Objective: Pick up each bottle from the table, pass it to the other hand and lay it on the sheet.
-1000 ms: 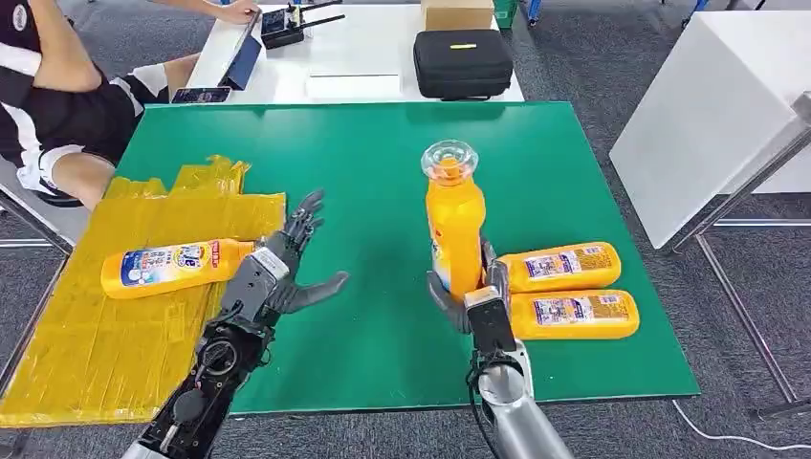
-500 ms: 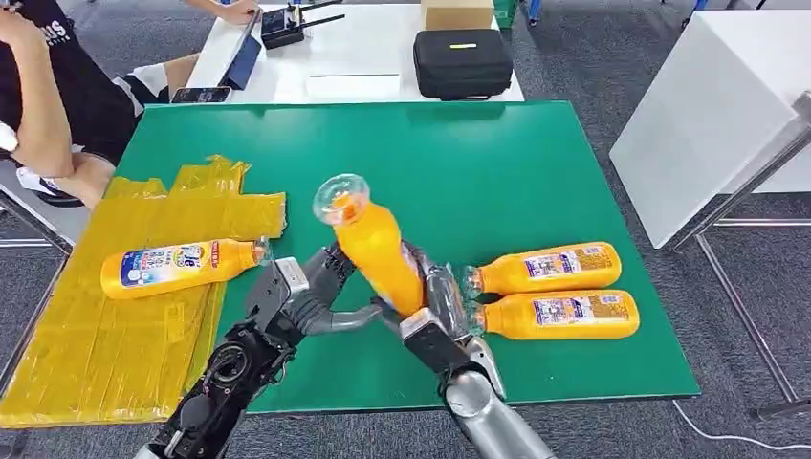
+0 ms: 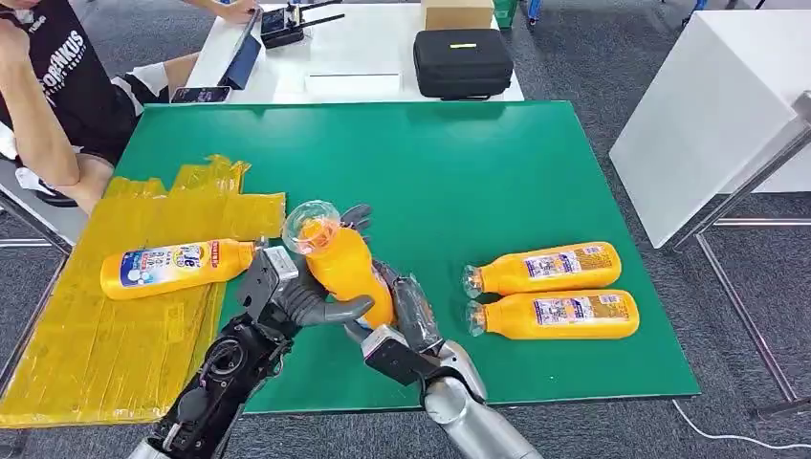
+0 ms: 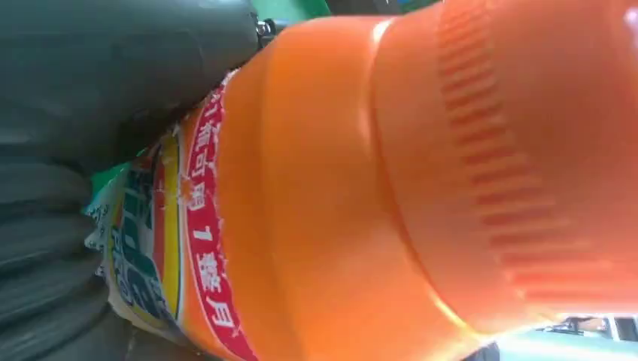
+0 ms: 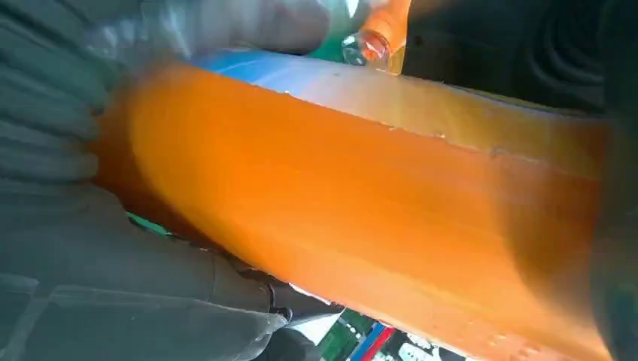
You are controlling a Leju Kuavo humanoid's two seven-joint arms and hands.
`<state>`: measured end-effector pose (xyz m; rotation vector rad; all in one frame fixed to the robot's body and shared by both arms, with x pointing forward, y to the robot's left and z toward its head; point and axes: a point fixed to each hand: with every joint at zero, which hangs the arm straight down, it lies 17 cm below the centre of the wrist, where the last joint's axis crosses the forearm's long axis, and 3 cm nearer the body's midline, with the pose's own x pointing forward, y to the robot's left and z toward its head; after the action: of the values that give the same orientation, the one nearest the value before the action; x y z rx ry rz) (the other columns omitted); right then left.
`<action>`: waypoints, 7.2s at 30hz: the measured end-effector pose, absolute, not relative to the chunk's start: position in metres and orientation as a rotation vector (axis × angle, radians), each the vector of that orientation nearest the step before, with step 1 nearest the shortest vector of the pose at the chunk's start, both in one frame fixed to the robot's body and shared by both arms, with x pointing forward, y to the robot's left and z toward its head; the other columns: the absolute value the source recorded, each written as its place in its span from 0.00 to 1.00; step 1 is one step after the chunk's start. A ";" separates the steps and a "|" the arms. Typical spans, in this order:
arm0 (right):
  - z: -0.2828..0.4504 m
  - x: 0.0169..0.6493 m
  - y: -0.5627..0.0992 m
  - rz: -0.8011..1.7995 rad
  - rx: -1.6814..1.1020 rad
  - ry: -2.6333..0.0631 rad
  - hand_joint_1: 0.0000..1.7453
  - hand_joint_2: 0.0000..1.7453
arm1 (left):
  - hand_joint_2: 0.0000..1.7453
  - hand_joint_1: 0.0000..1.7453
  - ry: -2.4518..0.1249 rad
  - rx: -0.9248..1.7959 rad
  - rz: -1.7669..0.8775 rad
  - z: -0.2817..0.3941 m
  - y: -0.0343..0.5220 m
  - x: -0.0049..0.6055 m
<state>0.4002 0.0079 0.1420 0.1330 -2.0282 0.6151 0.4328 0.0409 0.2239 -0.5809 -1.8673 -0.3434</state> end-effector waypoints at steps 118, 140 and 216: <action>0.259 0.399 -0.212 0.282 -0.991 -2.173 0.00 1.00 | 0.00 0.00 -1.627 1.493 -0.867 0.187 0.293 0.539; 0.225 0.441 -0.193 0.665 -1.023 -1.980 0.00 1.00 | 0.00 0.00 -1.699 1.115 -0.855 0.157 0.265 0.539; 0.031 0.526 -0.419 1.315 -0.938 -1.078 0.00 1.00 | 1.00 0.00 -2.078 0.291 -0.059 0.209 0.211 0.491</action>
<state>0.5256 -0.4190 0.0311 -0.9383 -1.0784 1.3152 0.4910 0.2111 0.2092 0.2914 -2.0784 -0.0587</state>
